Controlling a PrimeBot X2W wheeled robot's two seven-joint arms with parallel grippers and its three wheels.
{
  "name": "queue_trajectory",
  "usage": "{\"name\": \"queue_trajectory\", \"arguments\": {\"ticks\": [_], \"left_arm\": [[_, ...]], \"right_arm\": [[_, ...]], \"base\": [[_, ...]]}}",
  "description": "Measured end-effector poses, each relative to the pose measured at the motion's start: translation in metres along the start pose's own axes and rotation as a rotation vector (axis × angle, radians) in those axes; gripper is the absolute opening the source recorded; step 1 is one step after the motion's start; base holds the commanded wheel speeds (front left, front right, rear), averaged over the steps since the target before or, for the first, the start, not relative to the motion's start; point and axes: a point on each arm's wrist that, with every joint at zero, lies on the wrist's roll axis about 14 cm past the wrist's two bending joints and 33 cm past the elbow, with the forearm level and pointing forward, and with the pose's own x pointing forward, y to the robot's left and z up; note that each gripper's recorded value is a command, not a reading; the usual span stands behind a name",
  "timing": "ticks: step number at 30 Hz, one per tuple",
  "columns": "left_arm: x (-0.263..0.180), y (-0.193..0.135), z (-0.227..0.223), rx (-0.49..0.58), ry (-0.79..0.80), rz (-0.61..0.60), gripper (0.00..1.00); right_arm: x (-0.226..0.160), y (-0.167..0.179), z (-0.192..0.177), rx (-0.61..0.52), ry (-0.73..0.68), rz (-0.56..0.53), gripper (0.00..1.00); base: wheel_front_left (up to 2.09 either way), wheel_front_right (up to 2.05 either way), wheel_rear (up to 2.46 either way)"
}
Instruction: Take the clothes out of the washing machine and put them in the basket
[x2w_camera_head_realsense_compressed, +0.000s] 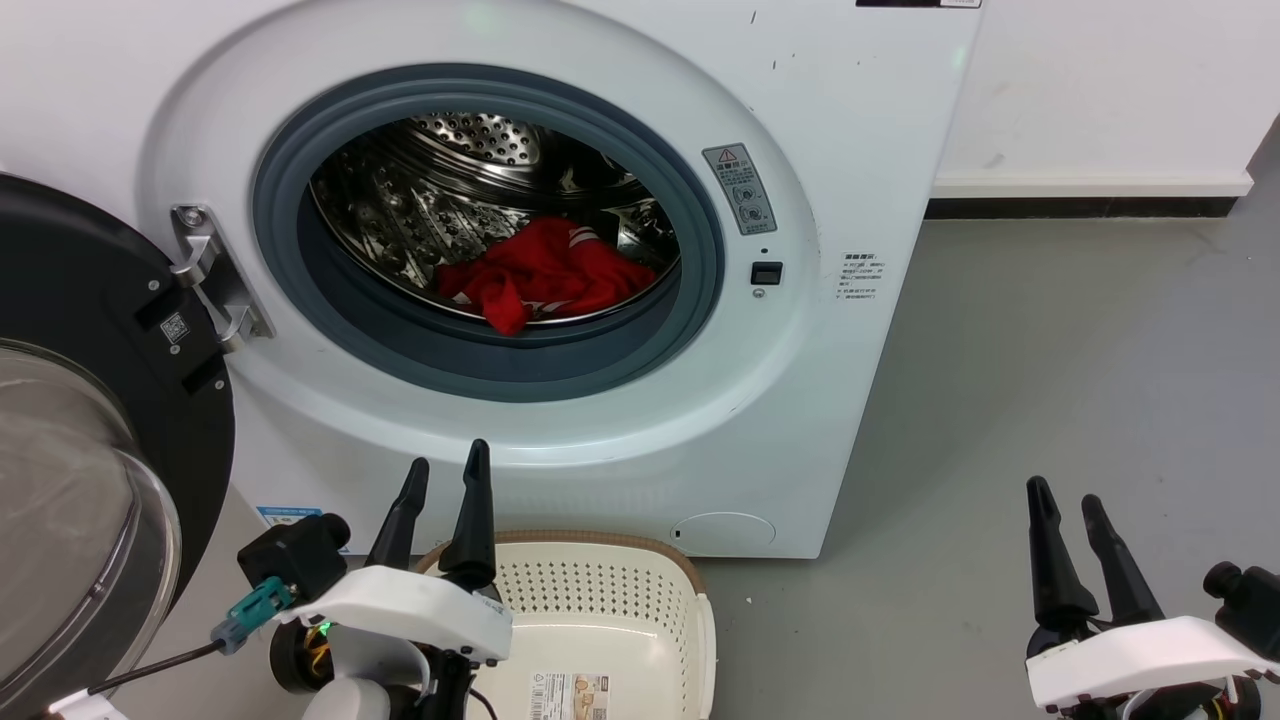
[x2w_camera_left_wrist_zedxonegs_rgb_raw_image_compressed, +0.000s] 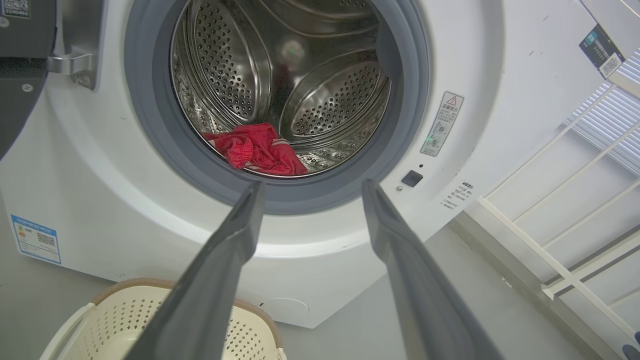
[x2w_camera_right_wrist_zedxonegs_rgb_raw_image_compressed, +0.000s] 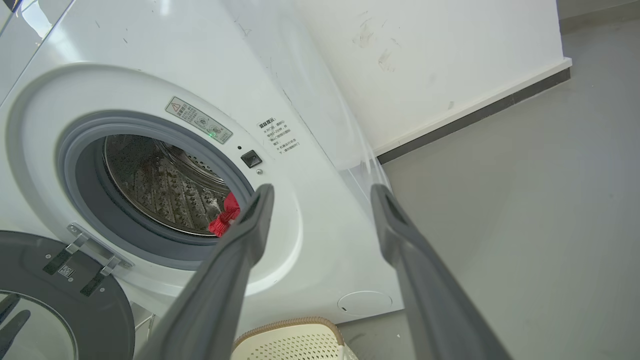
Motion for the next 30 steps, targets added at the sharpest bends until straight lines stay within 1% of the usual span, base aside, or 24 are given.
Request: {"name": "queue_trajectory", "arguments": {"ticks": [15, 26, 30], "left_arm": [[0.000, -0.008, 0.010, 0.187, -0.052, -0.021, 1.00], [-0.002, -0.015, 0.010, 0.312, -0.070, -0.054, 1.00], [-0.003, -0.014, 0.012, 0.355, -0.081, -0.050, 1.00]], "right_arm": [[0.000, 0.008, 0.012, -0.208, -0.027, 0.037, 1.00], [-0.002, 0.008, 0.012, -0.327, -0.023, 0.046, 1.00], [-0.002, 0.010, 0.013, -0.361, -0.023, 0.051, 1.00]], "base": [[0.00, 0.00, 0.00], [0.00, 0.00, 0.00], [0.00, 0.00, 0.00]]}}
